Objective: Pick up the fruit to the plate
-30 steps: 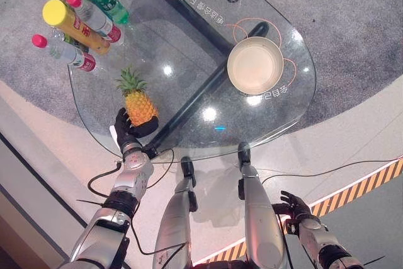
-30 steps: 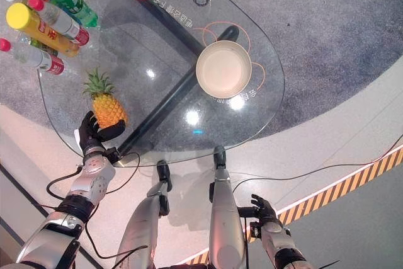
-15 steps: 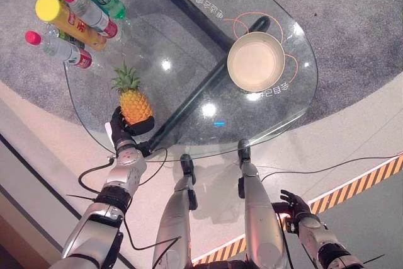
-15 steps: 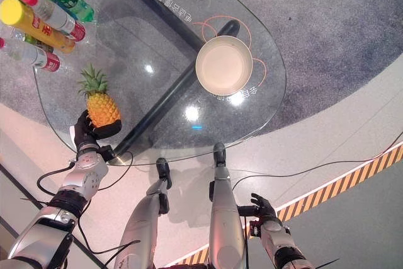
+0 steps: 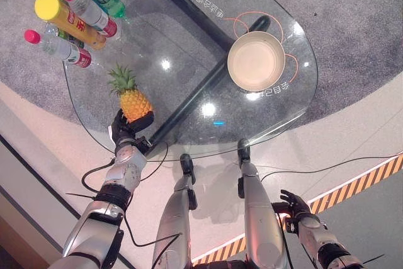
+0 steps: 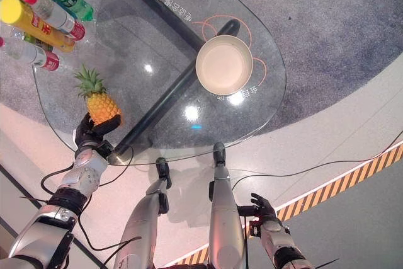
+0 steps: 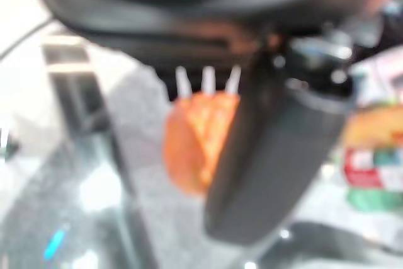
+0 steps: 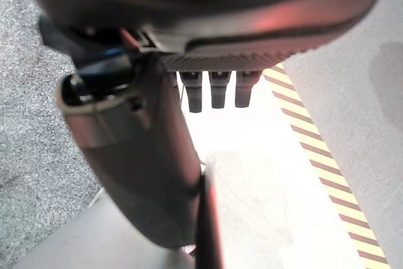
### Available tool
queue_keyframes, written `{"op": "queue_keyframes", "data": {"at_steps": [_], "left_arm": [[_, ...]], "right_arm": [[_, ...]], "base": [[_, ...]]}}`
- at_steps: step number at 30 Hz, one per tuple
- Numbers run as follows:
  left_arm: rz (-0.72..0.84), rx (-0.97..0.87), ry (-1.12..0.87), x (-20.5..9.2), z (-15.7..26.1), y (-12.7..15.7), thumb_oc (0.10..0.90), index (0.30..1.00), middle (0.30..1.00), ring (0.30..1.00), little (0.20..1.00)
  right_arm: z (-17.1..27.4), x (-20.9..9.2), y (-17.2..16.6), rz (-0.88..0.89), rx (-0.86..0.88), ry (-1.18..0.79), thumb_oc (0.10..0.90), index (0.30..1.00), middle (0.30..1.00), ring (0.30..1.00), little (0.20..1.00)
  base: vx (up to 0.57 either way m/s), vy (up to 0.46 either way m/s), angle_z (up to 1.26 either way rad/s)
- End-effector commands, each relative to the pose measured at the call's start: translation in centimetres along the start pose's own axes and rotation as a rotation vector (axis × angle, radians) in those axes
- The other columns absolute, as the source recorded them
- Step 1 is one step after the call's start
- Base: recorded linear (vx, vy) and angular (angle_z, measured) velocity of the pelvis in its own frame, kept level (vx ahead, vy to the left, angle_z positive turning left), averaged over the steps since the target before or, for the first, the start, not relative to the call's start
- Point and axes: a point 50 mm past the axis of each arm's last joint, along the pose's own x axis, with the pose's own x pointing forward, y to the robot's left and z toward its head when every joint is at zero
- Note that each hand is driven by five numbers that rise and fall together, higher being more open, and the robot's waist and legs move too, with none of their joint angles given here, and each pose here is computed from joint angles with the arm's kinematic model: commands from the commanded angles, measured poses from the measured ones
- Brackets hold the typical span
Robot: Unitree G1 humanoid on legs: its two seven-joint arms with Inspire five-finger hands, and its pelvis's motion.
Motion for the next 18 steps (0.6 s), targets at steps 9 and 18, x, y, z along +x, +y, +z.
{"op": "queue_keyframes", "data": {"at_steps": [9, 18], "left_arm": [[-0.184, -0.086, -0.046, -0.58, 2.46, -3.72, 0.100, 0.300, 0.300, 0.300, 0.200], [-0.171, -0.091, -0.030, -0.41, 2.31, -3.44, 0.100, 0.300, 0.300, 0.300, 0.200]], "right_arm": [[-1.14, -0.31, -1.11, -0.038, -0.053, 0.047, 0.800, 0.900, 0.900, 0.900, 0.900], [-1.15, -0.32, -0.96, -0.035, -0.056, 0.045, 0.800, 0.900, 0.900, 0.900, 0.900]], "base": [[0.00, 0.000, 0.00], [0.00, 0.000, 0.00]]}}
